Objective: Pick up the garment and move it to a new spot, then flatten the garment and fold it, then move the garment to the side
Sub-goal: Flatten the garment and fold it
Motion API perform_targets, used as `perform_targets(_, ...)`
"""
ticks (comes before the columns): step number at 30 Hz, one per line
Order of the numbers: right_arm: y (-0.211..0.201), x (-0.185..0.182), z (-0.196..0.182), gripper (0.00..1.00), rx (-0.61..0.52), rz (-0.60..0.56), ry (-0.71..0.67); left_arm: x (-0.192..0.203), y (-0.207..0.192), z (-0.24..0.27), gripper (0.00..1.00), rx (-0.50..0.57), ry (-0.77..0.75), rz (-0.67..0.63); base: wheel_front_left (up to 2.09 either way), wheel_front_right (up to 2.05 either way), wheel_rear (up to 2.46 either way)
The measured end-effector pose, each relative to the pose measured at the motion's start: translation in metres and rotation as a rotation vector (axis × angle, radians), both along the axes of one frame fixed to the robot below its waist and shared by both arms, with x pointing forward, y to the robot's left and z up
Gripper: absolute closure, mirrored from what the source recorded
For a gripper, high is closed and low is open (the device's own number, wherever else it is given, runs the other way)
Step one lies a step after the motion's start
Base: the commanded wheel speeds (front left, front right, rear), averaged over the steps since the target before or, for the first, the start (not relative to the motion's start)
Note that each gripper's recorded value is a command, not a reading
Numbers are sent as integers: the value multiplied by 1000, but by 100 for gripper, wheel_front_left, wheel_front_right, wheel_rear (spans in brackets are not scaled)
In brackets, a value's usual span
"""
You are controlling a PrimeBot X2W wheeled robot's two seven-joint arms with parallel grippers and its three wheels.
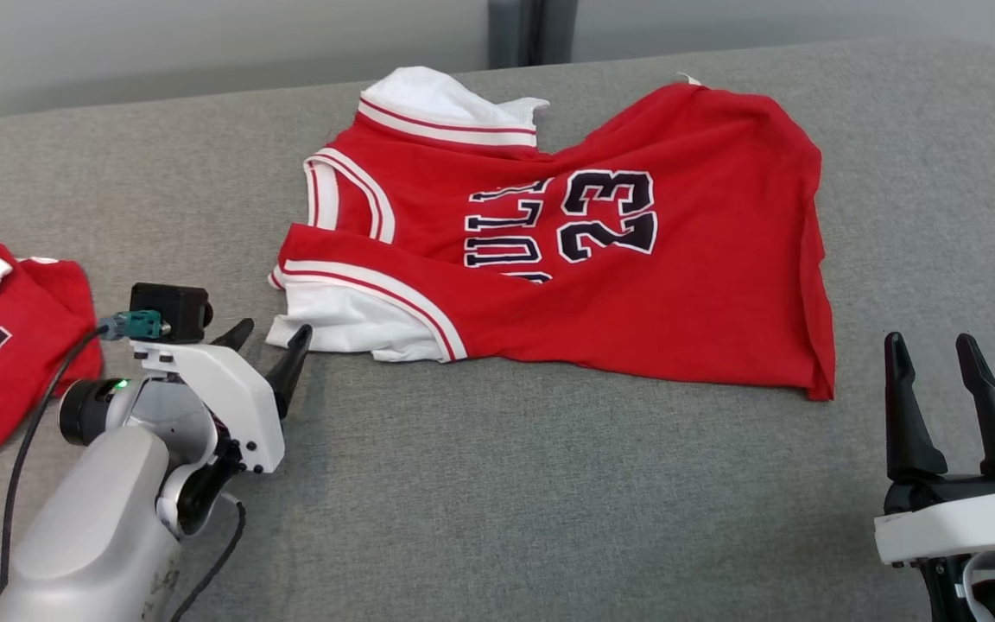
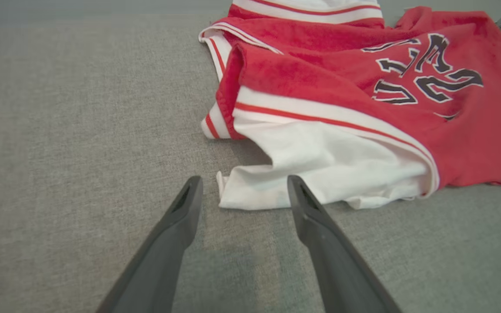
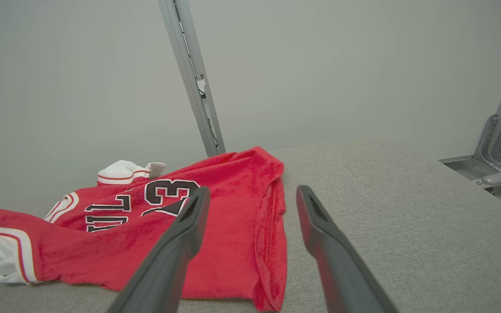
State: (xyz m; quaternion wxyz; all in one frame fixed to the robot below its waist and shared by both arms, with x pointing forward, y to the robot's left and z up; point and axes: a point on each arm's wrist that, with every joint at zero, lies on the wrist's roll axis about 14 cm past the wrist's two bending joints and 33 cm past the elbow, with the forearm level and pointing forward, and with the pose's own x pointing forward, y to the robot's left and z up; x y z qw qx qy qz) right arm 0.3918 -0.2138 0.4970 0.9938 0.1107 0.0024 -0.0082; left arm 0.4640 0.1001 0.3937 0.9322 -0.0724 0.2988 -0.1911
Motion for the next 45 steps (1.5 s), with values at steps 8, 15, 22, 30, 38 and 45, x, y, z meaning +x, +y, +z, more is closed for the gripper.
perform_targets(8, -13, -4, -12, 0, -3, -46, 26, 2, -10, -32, 93, 24, 151, -71, 0, 0, 0)
perform_targets(15, -8, -4, -10, 0, 6, -36, 18, -12, -15, -25, 100, 9, 149, -107, 0, 0, 0)
perform_targets(22, -8, -9, -4, 0, 8, -30, 2, -34, -29, 19, 100, -81, 106, -195, 0, 0, 0)
perform_targets(30, -10, -15, -3, 0, 22, -41, 5, -41, -67, 96, 100, -207, 55, -351, 0, 0, 0)
perform_targets(38, -25, -18, -19, 0, 52, -112, 38, 8, -108, 97, 100, -220, 207, -433, 0, 0, 0)
perform_targets(45, -37, -24, -39, 0, 60, -171, 84, 59, -141, 69, 0, -319, 255, -334, 0, 0, 0)
